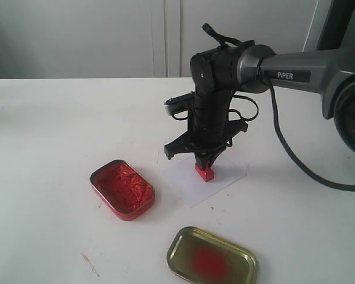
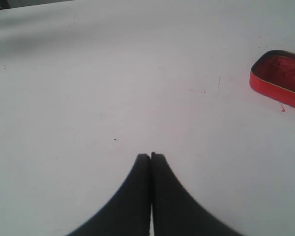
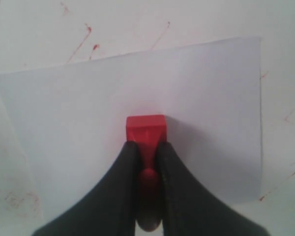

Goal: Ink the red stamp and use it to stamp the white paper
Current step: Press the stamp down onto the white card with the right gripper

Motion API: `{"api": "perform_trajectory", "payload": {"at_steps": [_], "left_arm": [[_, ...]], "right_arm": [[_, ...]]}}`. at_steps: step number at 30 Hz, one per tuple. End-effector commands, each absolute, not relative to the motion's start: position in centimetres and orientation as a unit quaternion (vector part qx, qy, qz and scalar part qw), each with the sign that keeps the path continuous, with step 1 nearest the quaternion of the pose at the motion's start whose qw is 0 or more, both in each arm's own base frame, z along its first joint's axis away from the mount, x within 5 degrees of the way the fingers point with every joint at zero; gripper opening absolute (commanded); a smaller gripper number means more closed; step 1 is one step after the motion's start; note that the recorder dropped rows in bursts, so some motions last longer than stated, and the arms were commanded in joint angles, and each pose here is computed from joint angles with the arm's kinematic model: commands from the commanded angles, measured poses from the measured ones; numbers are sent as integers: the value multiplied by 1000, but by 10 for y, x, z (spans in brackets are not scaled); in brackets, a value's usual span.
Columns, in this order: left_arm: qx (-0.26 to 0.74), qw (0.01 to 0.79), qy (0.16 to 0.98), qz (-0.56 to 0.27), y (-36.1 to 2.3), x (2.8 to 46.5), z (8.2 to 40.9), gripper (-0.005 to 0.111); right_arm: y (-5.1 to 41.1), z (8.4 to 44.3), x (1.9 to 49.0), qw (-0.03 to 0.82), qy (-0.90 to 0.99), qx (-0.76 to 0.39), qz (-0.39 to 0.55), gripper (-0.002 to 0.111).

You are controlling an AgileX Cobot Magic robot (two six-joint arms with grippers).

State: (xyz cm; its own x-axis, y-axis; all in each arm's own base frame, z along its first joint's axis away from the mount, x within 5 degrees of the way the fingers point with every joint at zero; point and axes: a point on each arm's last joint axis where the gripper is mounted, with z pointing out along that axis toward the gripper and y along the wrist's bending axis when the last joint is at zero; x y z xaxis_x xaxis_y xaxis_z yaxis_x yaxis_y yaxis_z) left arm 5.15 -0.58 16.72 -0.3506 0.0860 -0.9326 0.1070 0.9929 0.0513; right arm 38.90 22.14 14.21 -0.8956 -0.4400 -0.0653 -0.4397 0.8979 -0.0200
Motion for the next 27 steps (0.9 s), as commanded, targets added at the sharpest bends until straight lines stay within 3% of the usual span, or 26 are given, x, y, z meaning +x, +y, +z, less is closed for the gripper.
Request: {"api": "perform_trajectory", "payload": {"at_steps": [1, 18, 27], "left_arm": [[57, 569, 820, -11, -6, 51, 167, 0], [57, 569, 820, -11, -6, 51, 167, 0], [57, 569, 820, -11, -6, 51, 167, 0]], "right_arm": [[213, 94, 381, -50, 973, -223, -31, 0], [212, 83, 378, -74, 971, -223, -39, 0], [214, 129, 382, -7, 975, -223, -18, 0]]}}
